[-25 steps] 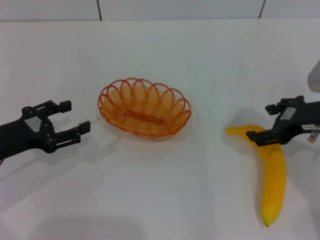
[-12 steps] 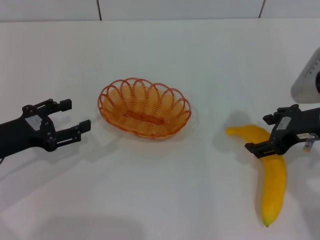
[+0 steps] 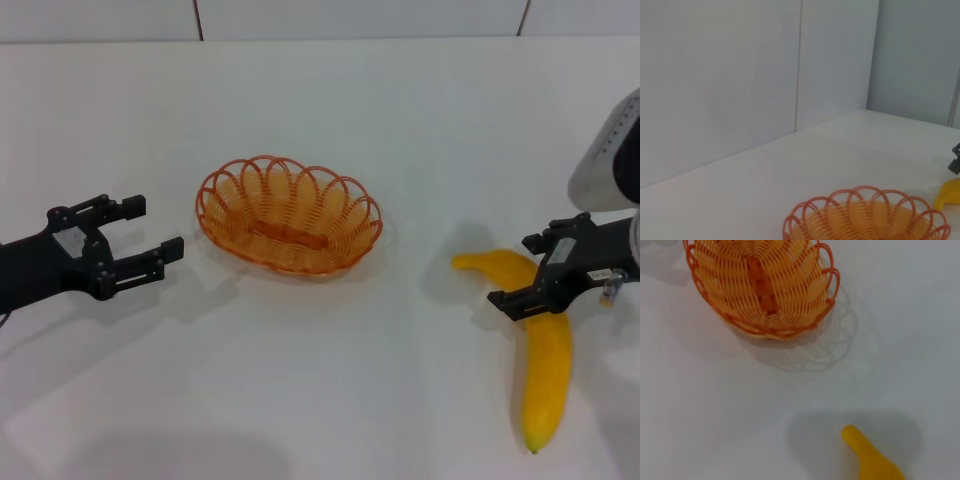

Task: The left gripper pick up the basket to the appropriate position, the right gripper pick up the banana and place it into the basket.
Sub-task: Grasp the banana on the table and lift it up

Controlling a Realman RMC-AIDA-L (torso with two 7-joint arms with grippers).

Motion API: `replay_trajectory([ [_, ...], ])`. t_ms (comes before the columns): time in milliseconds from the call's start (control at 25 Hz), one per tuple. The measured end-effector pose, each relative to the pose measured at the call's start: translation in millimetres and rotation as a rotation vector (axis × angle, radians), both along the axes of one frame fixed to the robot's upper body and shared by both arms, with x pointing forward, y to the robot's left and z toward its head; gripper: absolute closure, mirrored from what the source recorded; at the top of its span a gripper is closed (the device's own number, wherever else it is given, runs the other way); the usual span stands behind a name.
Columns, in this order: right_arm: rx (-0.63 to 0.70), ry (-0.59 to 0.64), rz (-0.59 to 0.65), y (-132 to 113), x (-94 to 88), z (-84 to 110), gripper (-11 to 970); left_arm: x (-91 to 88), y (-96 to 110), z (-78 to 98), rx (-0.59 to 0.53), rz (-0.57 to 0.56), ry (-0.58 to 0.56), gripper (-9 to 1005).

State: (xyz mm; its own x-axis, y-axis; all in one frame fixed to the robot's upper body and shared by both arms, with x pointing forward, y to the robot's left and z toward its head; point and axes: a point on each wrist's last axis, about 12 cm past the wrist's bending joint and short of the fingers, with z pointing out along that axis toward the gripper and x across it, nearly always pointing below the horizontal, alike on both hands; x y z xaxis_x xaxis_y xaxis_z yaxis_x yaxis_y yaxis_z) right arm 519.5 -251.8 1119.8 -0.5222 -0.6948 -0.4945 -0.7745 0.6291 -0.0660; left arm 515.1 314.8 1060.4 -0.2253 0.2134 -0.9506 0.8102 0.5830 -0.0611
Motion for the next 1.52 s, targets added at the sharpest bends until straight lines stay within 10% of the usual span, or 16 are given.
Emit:
replay_trajectory([
  [1080, -0.031, 0.048, 0.003, 1.7, 7.4, -8.1, 83, 3.1, -3.5, 1.9, -0.004, -0.012, -0.007, 200],
  [1520, -0.024, 0.057, -0.006, 3.3, 8.3, -6.2, 253, 4.0, -4.6, 2.8, -0.006, -0.018, -0.010, 200],
])
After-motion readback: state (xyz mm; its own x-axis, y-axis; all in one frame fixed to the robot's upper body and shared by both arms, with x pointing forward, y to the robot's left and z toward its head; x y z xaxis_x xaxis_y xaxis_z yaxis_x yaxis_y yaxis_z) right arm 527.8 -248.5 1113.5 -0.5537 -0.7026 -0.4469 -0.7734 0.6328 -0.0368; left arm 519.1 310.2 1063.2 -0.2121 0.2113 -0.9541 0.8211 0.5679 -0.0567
